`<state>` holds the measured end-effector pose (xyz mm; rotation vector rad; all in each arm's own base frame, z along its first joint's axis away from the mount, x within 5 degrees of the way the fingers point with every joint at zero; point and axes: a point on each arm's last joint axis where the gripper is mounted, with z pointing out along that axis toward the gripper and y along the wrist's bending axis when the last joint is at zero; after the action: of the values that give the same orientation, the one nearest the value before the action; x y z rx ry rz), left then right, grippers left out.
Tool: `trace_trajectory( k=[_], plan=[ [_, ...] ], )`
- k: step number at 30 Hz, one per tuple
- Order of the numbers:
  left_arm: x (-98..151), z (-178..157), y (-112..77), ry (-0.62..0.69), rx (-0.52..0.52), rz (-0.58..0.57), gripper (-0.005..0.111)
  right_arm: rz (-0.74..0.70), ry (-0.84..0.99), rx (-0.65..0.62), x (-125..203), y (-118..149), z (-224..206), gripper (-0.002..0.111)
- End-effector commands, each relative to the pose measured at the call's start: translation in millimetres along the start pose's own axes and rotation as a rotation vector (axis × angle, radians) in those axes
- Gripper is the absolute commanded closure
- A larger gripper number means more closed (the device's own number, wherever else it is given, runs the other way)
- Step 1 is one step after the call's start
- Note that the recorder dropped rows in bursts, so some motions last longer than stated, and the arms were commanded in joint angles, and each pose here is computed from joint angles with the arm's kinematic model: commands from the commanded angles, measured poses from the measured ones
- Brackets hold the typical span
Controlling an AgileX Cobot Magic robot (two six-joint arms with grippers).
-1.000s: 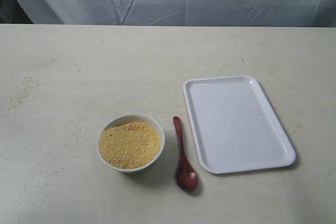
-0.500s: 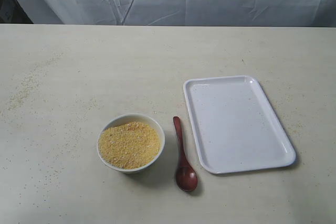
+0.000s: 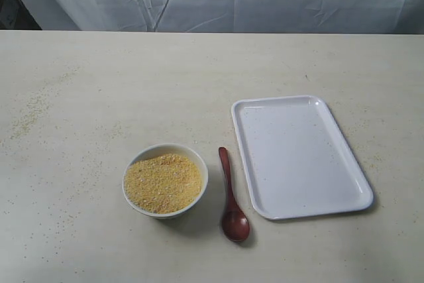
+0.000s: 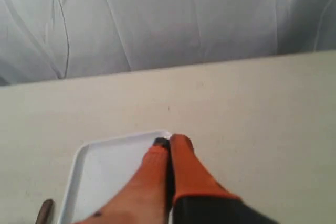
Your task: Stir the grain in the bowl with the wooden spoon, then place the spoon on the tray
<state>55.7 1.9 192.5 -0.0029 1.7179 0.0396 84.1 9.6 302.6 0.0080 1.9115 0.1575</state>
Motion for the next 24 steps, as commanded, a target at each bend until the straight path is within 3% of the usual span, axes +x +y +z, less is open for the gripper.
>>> trace_trajectory(
  k=[1, 4, 6, 10, 13, 16, 19, 21, 24],
  plan=[
    [0.3, -0.2, 0.1, -0.003, -0.002, 0.0, 0.107, -0.059, 0.138, 0.041, -34.9, -2.3, 32.6, 0.109],
    [0.3, -0.2, 0.1, -0.003, -0.002, 0.0, 0.107, 0.032, 0.174, 0.035, -38.6, -2.6, 59.8, 0.109],
    [0.3, -0.2, 0.1, -0.003, -0.002, 0.0, 0.107, 0.12, 0.261, -0.006, -32.9, 1.6, 79.5, 0.109],
    [0.3, -0.2, 0.1, -0.003, -0.002, 0.0, 0.107, 0.154, 0.511, -0.103, -14.2, 20.9, 125.7, 0.109],
    [0.3, -0.2, 0.1, -0.003, -0.002, 0.0, 0.107, 0.088, 0.656, -0.198, -7.7, 53.1, 153.3, 0.109],
    [0.3, -0.2, 0.1, -0.003, -0.002, 0.0, 0.107, -0.045, 0.861, -0.322, 11.5, 115.2, 197.3, 0.109],
    [0.3, -0.2, 0.1, -0.003, -0.002, 0.0, 0.107, -0.118, 0.978, -0.341, 34.9, 153.0, 228.4, 0.109],
    [0.3, -0.2, 0.1, -0.003, -0.002, 0.0, 0.107, -0.184, 1.039, -0.299, 49.8, 176.9, 251.1, 0.098],
    [0.3, -0.2, 0.1, -0.003, -0.002, 0.0, 0.107, -0.265, 1.103, -0.263, 67.7, 195.9, 271.4, 0.066]
  ],
)
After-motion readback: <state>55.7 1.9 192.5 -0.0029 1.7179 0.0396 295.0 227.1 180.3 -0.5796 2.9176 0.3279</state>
